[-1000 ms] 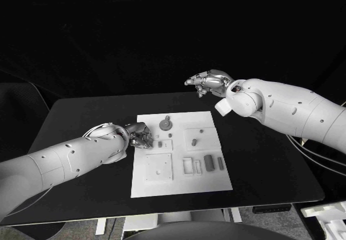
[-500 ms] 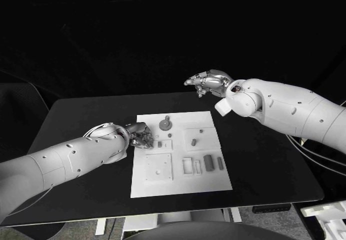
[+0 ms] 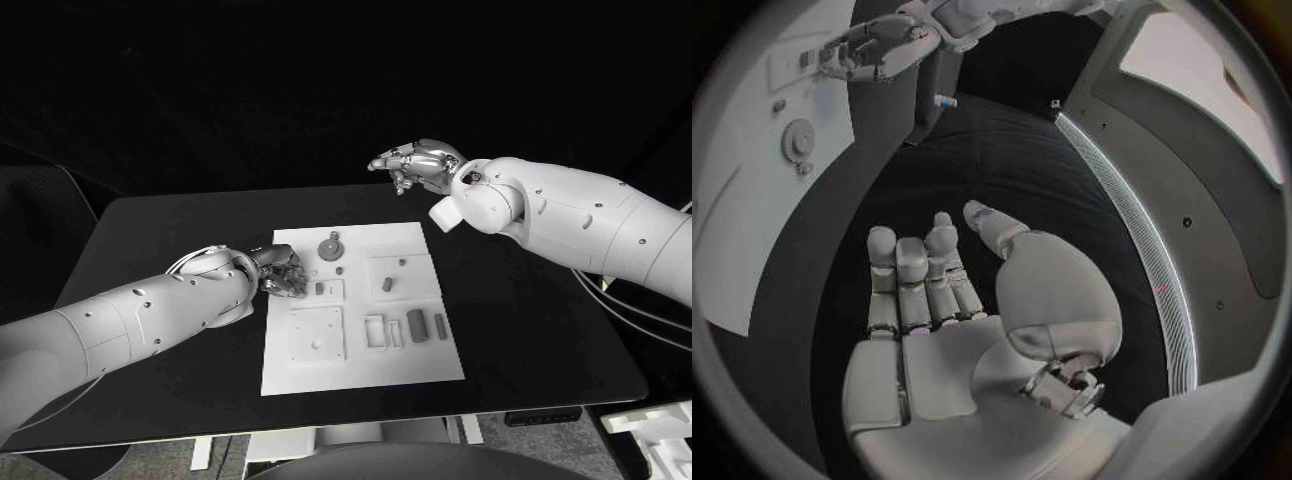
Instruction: Assemble the parts on the task board
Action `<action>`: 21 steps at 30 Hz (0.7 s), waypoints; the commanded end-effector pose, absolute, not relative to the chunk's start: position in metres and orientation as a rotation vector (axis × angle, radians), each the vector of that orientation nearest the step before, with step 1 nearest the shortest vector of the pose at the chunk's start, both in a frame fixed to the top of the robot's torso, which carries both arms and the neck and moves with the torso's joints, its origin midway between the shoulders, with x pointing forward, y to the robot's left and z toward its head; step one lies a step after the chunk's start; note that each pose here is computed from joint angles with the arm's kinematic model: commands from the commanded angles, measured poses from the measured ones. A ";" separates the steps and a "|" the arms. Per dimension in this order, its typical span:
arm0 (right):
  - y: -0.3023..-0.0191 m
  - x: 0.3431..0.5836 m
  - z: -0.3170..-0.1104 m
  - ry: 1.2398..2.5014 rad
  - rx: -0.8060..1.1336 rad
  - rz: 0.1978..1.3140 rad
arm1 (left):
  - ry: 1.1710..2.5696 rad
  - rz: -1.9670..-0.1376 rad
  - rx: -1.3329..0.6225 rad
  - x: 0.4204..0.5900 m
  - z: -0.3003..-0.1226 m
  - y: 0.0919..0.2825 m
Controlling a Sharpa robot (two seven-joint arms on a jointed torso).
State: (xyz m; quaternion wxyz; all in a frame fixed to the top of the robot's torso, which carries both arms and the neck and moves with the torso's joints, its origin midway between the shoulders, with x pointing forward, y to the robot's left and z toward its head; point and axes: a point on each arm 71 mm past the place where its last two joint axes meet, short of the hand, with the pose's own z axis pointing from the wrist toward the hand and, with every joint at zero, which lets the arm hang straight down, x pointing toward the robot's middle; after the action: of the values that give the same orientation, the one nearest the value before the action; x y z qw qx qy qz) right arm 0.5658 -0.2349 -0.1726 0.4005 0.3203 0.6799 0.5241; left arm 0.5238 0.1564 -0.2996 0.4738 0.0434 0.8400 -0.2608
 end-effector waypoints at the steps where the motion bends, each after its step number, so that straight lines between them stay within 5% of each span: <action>1: -0.233 0.565 -0.173 1.729 0.794 1.339 | 2.072 -0.610 0.113 0.523 -0.304 0.159; 21: -0.233 0.565 -0.173 1.733 0.793 1.342 | 2.070 -0.589 0.113 0.522 -0.304 0.158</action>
State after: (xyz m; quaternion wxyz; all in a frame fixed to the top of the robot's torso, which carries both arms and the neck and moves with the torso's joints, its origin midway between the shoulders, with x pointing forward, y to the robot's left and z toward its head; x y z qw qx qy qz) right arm 0.5656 -0.2348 -0.1727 0.3997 0.3200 0.6804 0.5242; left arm 0.5232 0.1557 -0.2993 0.4747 0.0455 0.8399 -0.2592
